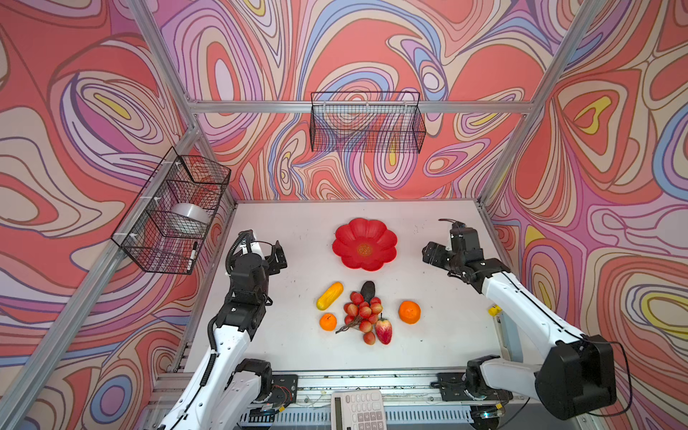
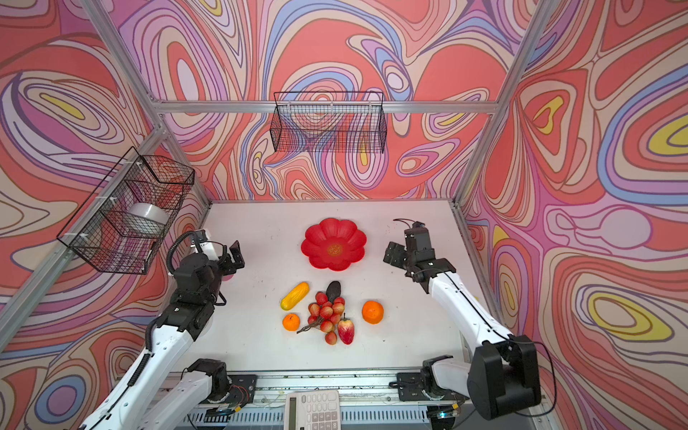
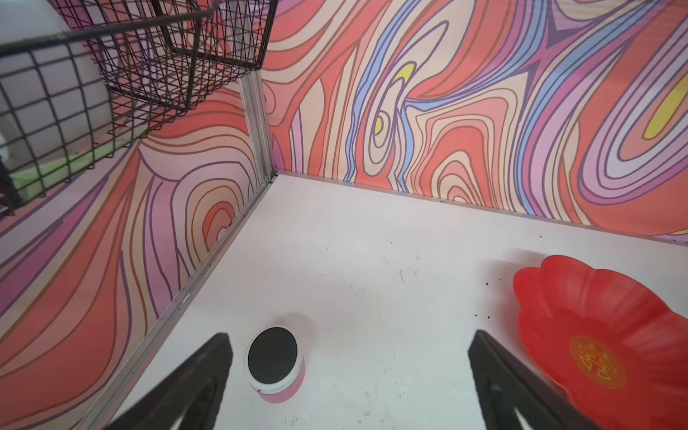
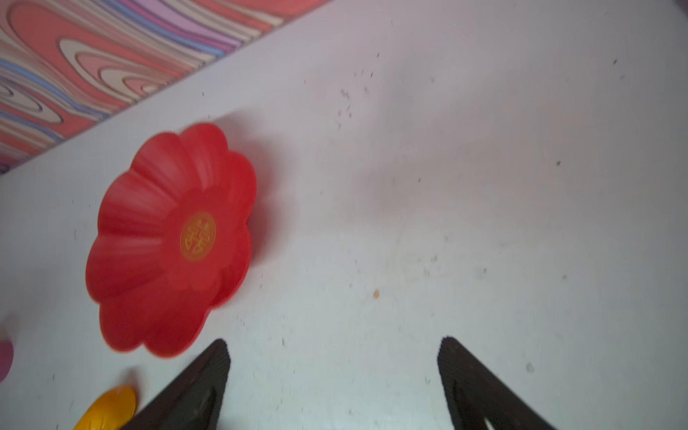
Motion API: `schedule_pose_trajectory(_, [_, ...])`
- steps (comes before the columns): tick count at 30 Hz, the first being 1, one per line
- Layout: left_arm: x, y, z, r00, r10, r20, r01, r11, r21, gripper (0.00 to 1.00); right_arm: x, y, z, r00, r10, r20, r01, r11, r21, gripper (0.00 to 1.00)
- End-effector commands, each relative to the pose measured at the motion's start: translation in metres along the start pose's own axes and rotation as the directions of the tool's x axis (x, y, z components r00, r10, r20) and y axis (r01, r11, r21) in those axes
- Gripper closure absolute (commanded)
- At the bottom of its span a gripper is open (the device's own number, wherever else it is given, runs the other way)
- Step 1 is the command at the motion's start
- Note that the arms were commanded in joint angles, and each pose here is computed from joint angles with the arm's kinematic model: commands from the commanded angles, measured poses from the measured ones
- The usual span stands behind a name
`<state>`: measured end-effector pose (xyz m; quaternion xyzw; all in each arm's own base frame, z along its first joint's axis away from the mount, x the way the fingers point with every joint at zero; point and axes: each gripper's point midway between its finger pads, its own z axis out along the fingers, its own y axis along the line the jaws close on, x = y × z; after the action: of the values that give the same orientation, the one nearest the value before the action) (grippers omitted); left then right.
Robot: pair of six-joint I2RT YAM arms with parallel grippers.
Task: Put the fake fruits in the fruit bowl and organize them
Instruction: 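Grasp the large orange with the right gripper and carry it into the red bowl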
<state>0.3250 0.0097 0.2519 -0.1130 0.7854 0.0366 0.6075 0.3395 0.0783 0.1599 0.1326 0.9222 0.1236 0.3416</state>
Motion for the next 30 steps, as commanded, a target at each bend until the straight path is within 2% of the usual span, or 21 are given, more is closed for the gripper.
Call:
schedule_pose_trajectory(1, [-0.004, -0.002, 0.001, 1.0, -0.006, -0.024, 0.006, 1.0, 0.003, 0.0, 0.07, -0.008, -0.014, 0.976, 0.061, -0.211, -0.05, 0.997, 0.061, 0.09])
schedule_pose_trajectory(10, [-0.004, -0.005, 0.0, 1.0, -0.025, -0.013, 0.025, 0.999, 0.027, 0.0, 0.142, 0.018, -0.005, 0.942, 0.066, -0.329, -0.045, 0.996, 0.071, 0.09])
schedule_pose_trajectory(13, [-0.002, -0.006, 0.001, 0.999, -0.023, -0.022, 0.023, 0.999, 0.027, 0.0, 0.156, 0.029, 0.002, 0.934, 0.044, -0.355, -0.026, 0.998, 0.056, 0.08])
schedule_pose_trajectory(19, [-0.001, -0.01, 0.002, 0.999, -0.024, -0.031, 0.025, 0.998, 0.052, 0.0, 0.17, 0.026, 0.022, 0.926, 0.034, -0.376, 0.008, 0.994, 0.108, 0.09])
schedule_pose_trajectory(24, [-0.001, -0.009, 0.002, 0.999, -0.019, -0.03, 0.02, 0.999, 0.048, 0.0, 0.179, 0.02, 0.03, 0.923, 0.028, -0.383, 0.032, 0.988, 0.149, 0.21])
schedule_pose_trajectory(26, [0.0, -0.011, 0.002, 0.999, -0.02, -0.032, 0.022, 0.998, 0.057, 0.0, 0.177, 0.016, 0.029, 0.927, 0.021, -0.375, 0.044, 0.986, 0.163, 0.34])
schedule_pose_trajectory(28, [-0.001, -0.013, 0.002, 0.999, -0.022, -0.034, 0.024, 0.997, 0.069, 0.0, 0.163, 0.017, 0.02, 0.94, -0.003, -0.34, 0.065, 0.983, 0.171, 0.43])
schedule_pose_trajectory(30, [0.001, -0.013, 0.003, 0.999, -0.021, -0.041, 0.024, 0.997, 0.068, 0.0, 0.139, 0.022, 0.008, 0.959, -0.038, -0.281, 0.089, 0.981, 0.172, 0.46])
